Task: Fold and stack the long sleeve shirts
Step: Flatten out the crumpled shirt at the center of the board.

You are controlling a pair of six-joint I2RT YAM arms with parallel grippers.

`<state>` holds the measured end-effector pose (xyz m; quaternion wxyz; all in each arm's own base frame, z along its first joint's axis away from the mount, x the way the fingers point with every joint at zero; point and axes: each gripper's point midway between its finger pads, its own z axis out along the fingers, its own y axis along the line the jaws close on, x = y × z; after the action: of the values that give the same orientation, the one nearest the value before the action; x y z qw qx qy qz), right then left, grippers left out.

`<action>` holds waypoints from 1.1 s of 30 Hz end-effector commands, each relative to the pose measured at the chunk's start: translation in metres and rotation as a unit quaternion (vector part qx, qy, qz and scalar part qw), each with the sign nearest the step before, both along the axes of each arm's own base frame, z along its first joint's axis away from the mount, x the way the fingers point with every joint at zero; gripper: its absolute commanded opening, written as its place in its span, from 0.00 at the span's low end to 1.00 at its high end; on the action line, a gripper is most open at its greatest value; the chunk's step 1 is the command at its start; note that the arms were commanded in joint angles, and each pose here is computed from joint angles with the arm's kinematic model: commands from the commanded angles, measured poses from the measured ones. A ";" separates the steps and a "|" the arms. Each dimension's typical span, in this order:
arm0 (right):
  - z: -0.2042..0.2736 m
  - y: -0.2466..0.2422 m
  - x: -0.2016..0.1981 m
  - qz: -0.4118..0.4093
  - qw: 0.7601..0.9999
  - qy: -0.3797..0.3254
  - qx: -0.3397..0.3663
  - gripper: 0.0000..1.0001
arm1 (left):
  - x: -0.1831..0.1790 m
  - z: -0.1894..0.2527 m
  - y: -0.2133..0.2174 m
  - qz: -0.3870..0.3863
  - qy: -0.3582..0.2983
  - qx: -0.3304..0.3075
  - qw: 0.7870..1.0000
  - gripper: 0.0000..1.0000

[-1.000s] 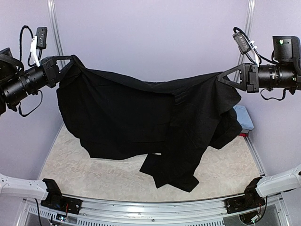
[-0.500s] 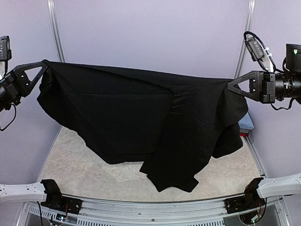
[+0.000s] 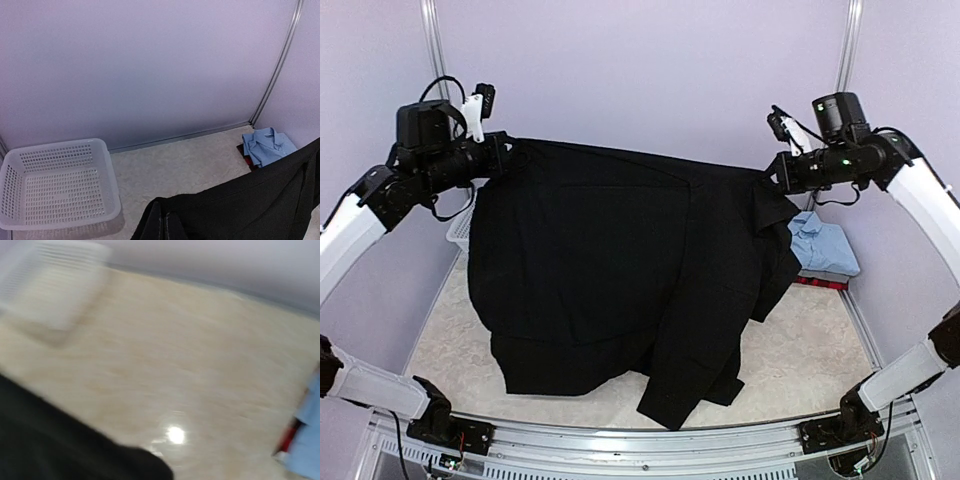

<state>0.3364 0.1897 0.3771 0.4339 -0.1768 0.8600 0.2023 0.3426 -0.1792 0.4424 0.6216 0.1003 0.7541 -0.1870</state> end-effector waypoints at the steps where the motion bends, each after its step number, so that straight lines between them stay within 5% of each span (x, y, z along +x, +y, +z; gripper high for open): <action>1: -0.071 -0.030 0.084 -0.066 0.995 0.023 -0.069 0.00 | 0.069 -0.050 0.016 0.056 0.025 0.004 0.998 0.00; 11: -0.244 -0.004 0.212 -0.026 0.986 0.108 -0.127 0.00 | 0.206 -0.222 -0.009 0.093 0.129 0.081 0.984 0.00; 25: -0.278 -0.024 0.269 -0.093 0.975 0.037 -0.196 0.00 | 0.259 -0.269 -0.021 0.134 0.129 0.115 0.976 0.02; 28: -0.273 -0.035 0.285 -0.130 0.967 0.025 -0.217 0.21 | 0.267 -0.272 -0.019 0.144 0.131 0.114 0.974 0.15; 33: -0.266 -0.051 0.297 -0.169 0.955 0.023 -0.241 0.56 | 0.274 -0.280 -0.004 0.176 0.151 0.118 0.965 0.51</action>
<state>0.6226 0.1649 0.1041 0.3817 -0.1546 0.9108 -0.0278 0.6087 -0.2004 0.1634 0.5116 0.0375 0.8580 -0.0254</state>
